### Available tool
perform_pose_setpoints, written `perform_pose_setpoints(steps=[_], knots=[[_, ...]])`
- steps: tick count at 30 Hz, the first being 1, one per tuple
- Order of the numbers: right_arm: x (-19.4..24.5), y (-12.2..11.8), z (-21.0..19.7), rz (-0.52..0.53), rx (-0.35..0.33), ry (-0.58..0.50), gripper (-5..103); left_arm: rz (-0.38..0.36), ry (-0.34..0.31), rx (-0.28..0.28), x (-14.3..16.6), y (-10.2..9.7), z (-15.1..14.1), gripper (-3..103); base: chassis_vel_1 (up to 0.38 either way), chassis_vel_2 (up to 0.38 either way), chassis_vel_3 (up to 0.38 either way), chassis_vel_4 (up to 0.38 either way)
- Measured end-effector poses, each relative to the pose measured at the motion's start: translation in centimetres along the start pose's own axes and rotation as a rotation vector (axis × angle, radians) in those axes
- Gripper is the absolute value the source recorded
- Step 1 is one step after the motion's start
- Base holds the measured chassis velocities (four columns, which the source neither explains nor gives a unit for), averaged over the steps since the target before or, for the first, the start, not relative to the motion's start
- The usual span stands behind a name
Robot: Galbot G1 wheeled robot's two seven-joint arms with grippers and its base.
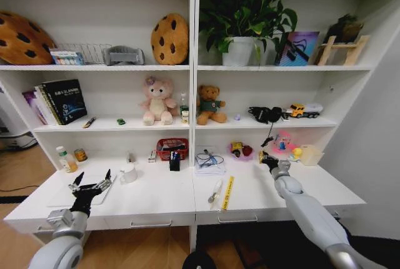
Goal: Organize the objects on the table.
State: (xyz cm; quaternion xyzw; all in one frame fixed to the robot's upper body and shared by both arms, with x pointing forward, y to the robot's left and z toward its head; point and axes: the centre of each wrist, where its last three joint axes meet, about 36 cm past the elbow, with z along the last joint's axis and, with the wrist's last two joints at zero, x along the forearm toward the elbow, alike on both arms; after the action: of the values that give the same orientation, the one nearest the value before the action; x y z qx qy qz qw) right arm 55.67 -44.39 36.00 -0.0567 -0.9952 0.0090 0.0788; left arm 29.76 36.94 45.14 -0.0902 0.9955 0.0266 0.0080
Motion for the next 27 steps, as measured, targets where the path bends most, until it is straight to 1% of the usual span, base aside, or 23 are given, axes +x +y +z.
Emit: perform_pose_setpoints(steps=[7, 18, 22, 27], knots=[[-0.1, 0.2, 0.1, -0.001, -0.003, 0.002, 0, 0.001, 0.000, -0.001, 0.0, 0.0, 0.0, 100, -0.094, 0.085, 0.089, -0.087], [0.5, 0.8, 0.6, -0.017, -0.013, -0.002, 0, -0.001, -0.001, -0.003, -0.2, 0.2, 0.0, 100, -0.198, 0.192, 0.184, -0.177], [1.0, 0.8, 1.1, -0.009, -0.016, 0.010, 0, -0.001, -0.001, -0.003, -0.3, 0.2, 0.0, 100, -0.082, 0.096, 0.022, -0.040], [1.9, 0.8, 1.9, -0.004, -0.024, 0.025, 0, 0.000, -0.002, -0.003, -0.5, 0.2, 0.1, 100, 0.016, -0.042, -0.026, 0.035]])
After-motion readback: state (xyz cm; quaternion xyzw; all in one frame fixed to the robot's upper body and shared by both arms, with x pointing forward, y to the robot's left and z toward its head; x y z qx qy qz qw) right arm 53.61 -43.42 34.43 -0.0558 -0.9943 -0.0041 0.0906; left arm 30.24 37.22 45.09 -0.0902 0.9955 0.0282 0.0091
